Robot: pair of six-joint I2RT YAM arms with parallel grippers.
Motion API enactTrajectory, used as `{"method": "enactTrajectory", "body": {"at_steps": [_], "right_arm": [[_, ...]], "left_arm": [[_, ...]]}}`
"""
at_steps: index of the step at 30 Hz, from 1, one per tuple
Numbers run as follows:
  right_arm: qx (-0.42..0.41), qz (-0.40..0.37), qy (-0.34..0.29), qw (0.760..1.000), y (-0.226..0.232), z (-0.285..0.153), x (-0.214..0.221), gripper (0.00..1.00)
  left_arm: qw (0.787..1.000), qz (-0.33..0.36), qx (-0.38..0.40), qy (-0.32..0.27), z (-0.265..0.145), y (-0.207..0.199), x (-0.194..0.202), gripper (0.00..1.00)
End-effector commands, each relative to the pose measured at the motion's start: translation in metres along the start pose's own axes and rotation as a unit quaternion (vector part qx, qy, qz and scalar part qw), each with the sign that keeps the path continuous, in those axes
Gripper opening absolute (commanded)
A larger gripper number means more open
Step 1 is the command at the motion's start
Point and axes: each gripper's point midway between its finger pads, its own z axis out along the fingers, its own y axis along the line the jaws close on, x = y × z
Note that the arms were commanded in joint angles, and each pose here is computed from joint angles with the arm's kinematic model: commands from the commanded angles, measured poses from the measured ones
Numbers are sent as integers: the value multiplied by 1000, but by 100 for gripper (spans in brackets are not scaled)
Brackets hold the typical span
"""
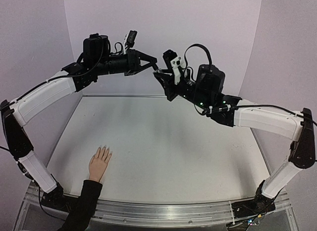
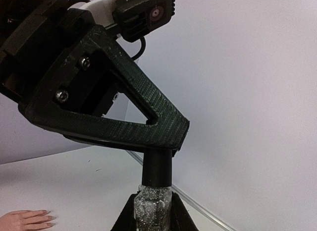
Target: Paint the nails
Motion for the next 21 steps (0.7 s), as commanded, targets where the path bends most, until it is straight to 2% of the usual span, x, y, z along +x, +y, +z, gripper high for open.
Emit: {"method": "enactTrajectory", "body": {"at_steps": [1, 3, 5, 8, 10, 14, 17, 21], "right_arm": [[-280, 86, -125, 948, 50, -44, -86, 0], [-430, 116, -136, 885, 79, -76, -110, 0], [-514, 137, -144, 834, 93, -99, -128, 0], [-550, 177, -168, 799, 91, -111, -149, 0], [-551, 176, -180, 796, 89, -113, -153, 0], [-530, 178, -186, 808, 85, -106, -149, 0], [-493, 184, -188, 830, 73, -94, -136, 0], [-410, 195, -182, 872, 47, -73, -109, 0]], "left_arm": [[956, 77, 255, 124, -7, -98, 53, 0], [936, 111, 308, 130, -21, -119, 60, 0], [916, 143, 351, 129, -37, -137, 63, 0], [904, 173, 372, 118, -52, -152, 60, 0], [906, 185, 364, 111, -53, -154, 56, 0], [914, 178, 348, 109, -53, -153, 53, 0], [938, 166, 289, 91, -44, -142, 42, 2], [969, 148, 189, 65, -38, -119, 28, 38]]}}
